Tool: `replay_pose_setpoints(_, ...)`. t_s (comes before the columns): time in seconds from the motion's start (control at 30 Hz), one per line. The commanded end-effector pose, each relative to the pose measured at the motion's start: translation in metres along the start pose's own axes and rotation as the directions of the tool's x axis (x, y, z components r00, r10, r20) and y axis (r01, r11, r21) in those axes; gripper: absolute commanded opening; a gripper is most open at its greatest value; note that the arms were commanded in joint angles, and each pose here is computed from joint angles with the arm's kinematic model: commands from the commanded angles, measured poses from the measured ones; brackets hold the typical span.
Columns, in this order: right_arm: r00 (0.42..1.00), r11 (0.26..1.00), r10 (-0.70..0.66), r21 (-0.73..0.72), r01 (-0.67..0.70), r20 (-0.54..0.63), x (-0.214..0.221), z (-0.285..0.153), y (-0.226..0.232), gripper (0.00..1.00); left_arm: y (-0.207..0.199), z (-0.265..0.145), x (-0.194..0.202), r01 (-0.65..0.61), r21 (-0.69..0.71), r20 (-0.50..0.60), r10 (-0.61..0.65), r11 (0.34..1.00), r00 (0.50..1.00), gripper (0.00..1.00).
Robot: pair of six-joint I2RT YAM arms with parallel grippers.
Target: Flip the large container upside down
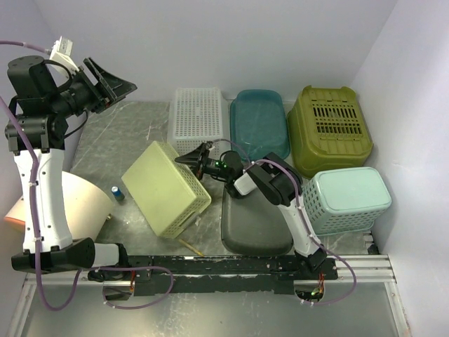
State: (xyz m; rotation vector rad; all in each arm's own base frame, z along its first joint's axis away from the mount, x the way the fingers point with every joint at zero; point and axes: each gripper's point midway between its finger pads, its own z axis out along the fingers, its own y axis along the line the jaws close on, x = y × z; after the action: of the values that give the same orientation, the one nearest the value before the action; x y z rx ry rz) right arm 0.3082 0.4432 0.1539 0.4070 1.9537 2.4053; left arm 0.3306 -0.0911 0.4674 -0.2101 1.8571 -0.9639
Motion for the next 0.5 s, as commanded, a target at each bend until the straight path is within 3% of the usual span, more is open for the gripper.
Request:
replay_pose_setpoints(0.0, 0.996, 0.976, -0.084, 0.205, 0.077, 0.026, -0.018, -0.011, -0.029, 0.74, -0.009, -0.005, -0.003, -0.021, 0.035, 0.020, 0.020, 0.999, 1.000, 0.76)
replay_pose_setpoints(0.07, 0.988, 0.927, -0.148, 0.354, 0.124, 0.041, -0.030, -0.013, -0.040, 0.84, -0.008, -0.005, -0.003, -0.020, 0.035, 0.019, 0.019, 0.999, 1.000, 0.76)
replay_pose_setpoints(0.17, 0.961, 0.797, -0.277, 0.563, 0.220, 0.017, -0.044, -0.023, -0.055, 0.91, -0.008, -0.003, -0.002, -0.019, 0.039, 0.020, 0.018, 0.999, 1.000, 0.76)
replay_pose_setpoints(0.33, 0.912, 0.656, -0.410, 0.695, 0.294, 0.001, -0.059, -0.039, -0.050, 0.95, -0.004, -0.001, -0.001, -0.015, 0.033, 0.016, 0.014, 0.999, 1.000, 0.76)
replay_pose_setpoints(0.47, 0.880, 0.555, -0.468, 0.746, 0.368, -0.085, -0.062, -0.044, -0.050, 1.00, 0.000, 0.001, 0.000, -0.015, 0.024, 0.015, 0.014, 1.000, 1.000, 0.76)
